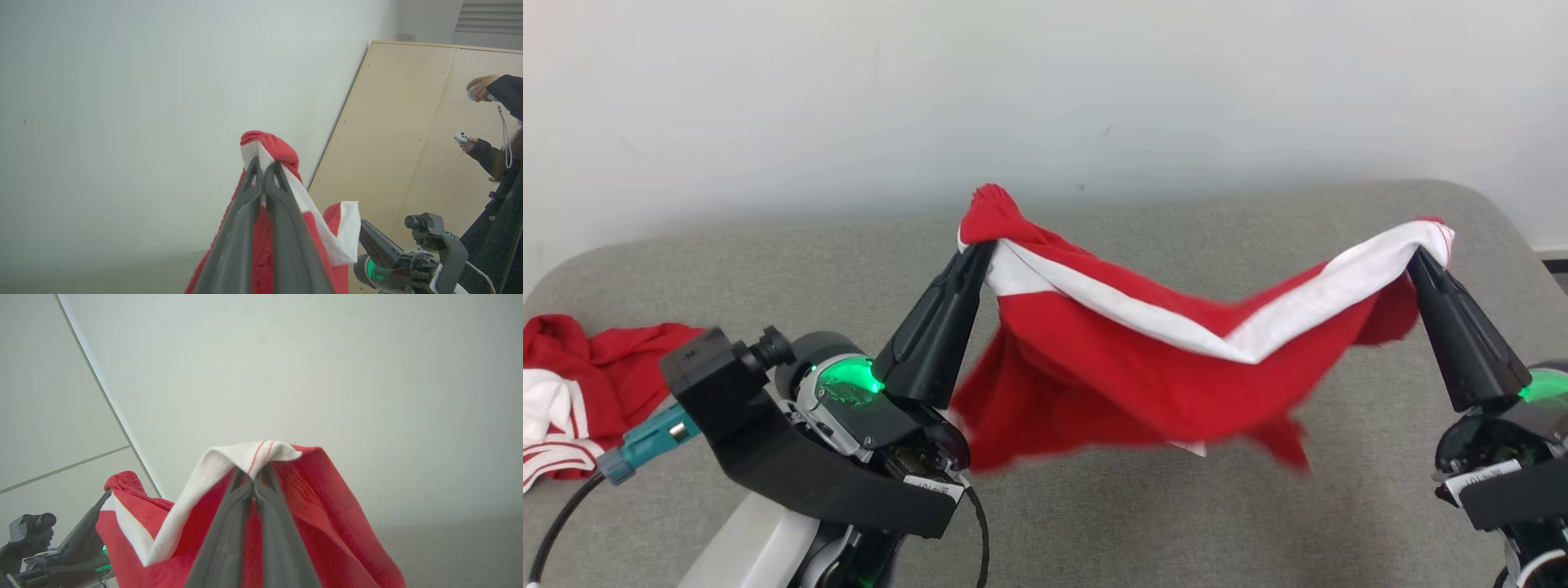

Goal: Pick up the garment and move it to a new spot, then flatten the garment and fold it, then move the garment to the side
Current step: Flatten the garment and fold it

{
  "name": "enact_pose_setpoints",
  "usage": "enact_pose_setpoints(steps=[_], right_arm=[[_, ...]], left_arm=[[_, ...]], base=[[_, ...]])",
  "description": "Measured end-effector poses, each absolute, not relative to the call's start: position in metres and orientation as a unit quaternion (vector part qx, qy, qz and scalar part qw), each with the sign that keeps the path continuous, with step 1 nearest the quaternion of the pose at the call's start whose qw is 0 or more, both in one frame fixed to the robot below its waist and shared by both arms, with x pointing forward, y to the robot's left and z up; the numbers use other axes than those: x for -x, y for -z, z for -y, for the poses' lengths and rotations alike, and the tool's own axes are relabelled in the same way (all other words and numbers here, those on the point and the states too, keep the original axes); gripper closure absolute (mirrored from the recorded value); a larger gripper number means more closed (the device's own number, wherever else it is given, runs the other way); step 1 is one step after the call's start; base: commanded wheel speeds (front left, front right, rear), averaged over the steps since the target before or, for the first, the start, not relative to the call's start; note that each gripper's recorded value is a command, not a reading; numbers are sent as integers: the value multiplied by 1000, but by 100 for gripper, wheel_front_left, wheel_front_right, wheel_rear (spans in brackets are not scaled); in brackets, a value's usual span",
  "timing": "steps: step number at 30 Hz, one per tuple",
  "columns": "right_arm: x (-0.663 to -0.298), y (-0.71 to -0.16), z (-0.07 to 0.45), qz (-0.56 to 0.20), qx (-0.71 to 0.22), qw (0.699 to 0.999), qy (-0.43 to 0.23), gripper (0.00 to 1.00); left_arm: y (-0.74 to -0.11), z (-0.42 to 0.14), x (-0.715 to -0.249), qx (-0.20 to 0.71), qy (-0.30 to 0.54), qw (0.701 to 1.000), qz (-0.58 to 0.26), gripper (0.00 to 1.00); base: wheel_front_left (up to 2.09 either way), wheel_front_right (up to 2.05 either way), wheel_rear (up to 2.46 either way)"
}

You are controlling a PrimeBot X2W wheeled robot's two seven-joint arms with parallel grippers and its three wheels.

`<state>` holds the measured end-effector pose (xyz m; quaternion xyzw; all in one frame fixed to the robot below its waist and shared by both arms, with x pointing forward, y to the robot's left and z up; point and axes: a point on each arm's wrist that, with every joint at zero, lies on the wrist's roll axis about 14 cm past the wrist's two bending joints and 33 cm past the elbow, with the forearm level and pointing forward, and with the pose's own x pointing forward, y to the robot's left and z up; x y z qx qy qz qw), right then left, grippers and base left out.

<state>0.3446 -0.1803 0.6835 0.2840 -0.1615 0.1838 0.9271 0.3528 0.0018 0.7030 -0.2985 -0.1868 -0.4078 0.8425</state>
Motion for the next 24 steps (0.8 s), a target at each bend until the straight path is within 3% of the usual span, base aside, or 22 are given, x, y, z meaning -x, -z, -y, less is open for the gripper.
enact_pose_setpoints(steps=[5, 9, 12, 15, 19, 21, 24], right_arm=[[-369, -657, 164, 88, -290, 933, -192, 100], [-414, -593, 136, -45, -304, 936, -174, 100], [-455, -577, 124, -89, -276, 945, -153, 100], [-495, -658, 134, 26, -287, 947, -144, 100], [-494, -765, 164, 201, -285, 927, -138, 100], [-490, -763, 174, 207, -266, 932, -130, 100], [-490, -705, 171, 136, -241, 954, -118, 100]], left_arm=[[-678, -9, -372, 291, 366, 874, 132, 100], [-609, -20, -423, 283, 277, 918, 18, 100], [-583, -44, -472, 284, 189, 940, -18, 100], [-648, -54, -513, 279, 177, 941, 72, 100], [-790, -49, -500, 280, 223, 892, 276, 100], [-799, -50, -492, 268, 227, 888, 295, 100], [-747, -50, -493, 234, 217, 917, 240, 100]], base=[[0, 0, 0], [0, 0, 0], [0, 0, 0], [0, 0, 0], [0, 0, 0], [0, 0, 0], [0, 0, 0]])
